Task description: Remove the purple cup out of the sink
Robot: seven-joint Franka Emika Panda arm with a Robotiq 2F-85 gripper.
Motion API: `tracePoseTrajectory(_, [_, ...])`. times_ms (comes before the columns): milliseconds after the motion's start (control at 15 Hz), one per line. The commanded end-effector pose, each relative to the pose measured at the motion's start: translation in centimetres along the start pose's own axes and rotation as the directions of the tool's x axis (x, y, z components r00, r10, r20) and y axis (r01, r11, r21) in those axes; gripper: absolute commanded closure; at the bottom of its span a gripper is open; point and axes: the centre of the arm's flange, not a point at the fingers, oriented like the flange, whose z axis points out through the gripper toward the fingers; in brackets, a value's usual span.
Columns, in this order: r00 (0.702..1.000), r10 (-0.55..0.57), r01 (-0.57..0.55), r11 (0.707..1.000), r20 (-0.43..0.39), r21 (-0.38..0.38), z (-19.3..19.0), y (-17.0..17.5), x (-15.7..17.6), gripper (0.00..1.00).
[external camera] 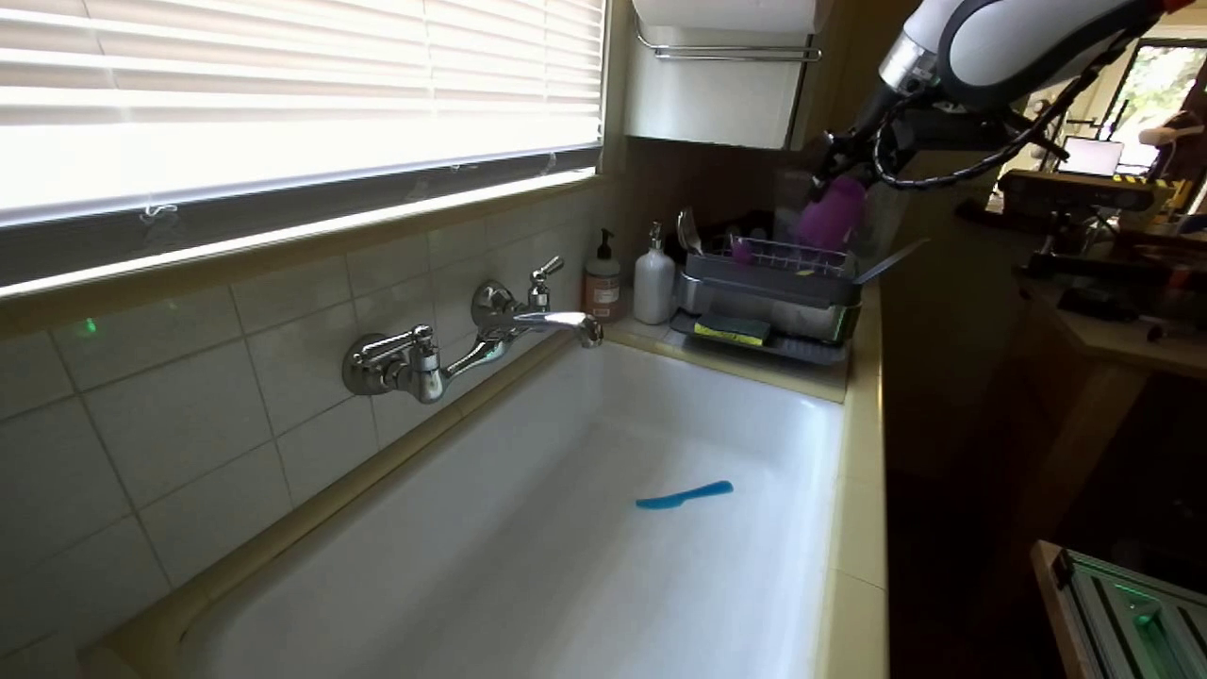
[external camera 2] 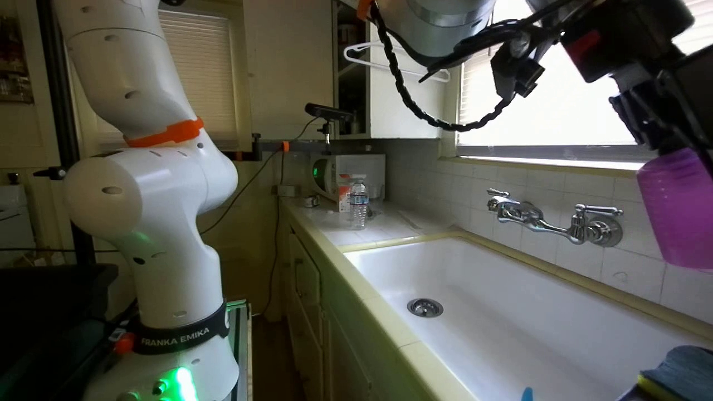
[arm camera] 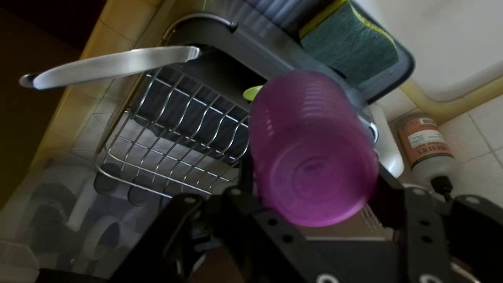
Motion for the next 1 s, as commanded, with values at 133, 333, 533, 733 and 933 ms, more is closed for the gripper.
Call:
tracePoseTrajectory(133, [0.997,0.07,-0.072,0.997,-0.033,-0.042,1.6,1.3,3.0,0.56])
tracePoseTrajectory(333, [0.993,0.11,-0.112,0.992,-0.042,-0.064,3.0,2.3,4.2,0.56])
tracePoseTrajectory(533, [0.987,0.157,-0.16,0.984,-0.032,-0.083,4.6,3.9,5.4,0.56])
tracePoseTrajectory(733, [0.983,0.18,-0.182,0.978,-0.025,-0.102,5.9,5.5,6.6,0.56])
tracePoseTrajectory(933, [0.981,0.194,-0.195,0.975,-0.012,-0.11,7.2,6.5,7.3,0.56])
